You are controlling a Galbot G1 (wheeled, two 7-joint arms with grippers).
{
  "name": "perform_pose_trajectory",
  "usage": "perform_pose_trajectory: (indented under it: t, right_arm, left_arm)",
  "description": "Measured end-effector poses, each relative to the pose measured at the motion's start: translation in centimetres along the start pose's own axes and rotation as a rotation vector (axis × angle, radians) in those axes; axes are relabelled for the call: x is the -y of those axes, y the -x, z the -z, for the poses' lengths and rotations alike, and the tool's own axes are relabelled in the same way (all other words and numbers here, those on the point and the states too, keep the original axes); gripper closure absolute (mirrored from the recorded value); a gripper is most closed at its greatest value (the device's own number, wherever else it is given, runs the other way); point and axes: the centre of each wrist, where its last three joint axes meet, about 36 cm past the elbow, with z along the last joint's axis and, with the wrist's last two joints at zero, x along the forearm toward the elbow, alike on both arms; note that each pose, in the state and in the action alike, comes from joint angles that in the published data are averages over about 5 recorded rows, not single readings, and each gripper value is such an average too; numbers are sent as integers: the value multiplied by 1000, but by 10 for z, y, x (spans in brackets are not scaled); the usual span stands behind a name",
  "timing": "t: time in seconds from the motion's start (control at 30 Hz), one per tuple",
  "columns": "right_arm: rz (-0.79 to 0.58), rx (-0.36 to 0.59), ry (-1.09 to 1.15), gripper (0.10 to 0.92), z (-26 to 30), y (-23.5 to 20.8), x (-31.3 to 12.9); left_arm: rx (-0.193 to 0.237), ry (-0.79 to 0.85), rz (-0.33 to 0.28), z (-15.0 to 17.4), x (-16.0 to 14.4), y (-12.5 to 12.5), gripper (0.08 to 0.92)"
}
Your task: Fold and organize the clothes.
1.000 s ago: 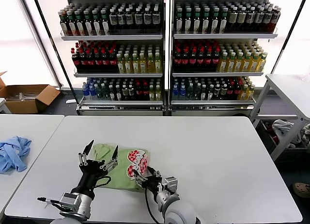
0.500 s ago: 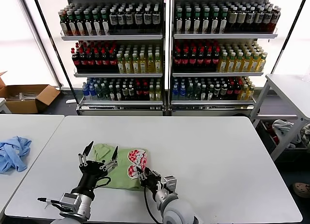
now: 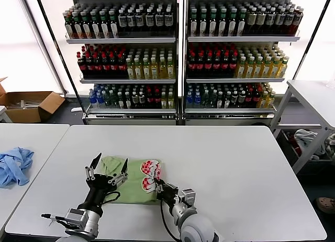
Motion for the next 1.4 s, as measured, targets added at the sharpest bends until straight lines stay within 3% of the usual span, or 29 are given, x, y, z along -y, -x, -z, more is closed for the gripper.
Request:
perform_pose_trajectory:
  t: [0.13,0.43,1.0,1.1,1.4]
  right_arm:
    - [-3,-1,0,914,-2,1,3]
    - [-29,29,-16,914,3,-10,15]
    - [-176,127,-67,911,30,-97,91]
    - [-202,135,-79,865,31,-108,99]
    - [-253,199,-139,606,44,-137,107]
  left_arm:
    - [-2,1,1,0,0,-1,177]
    - [-1,0,7,0,-1,-2,177]
    - [-9,-2,-2,-4,2,1,177]
    - [-11,-3,-5,-4,3,0,177]
    - [-16,-3,-20,3,4,-3,177]
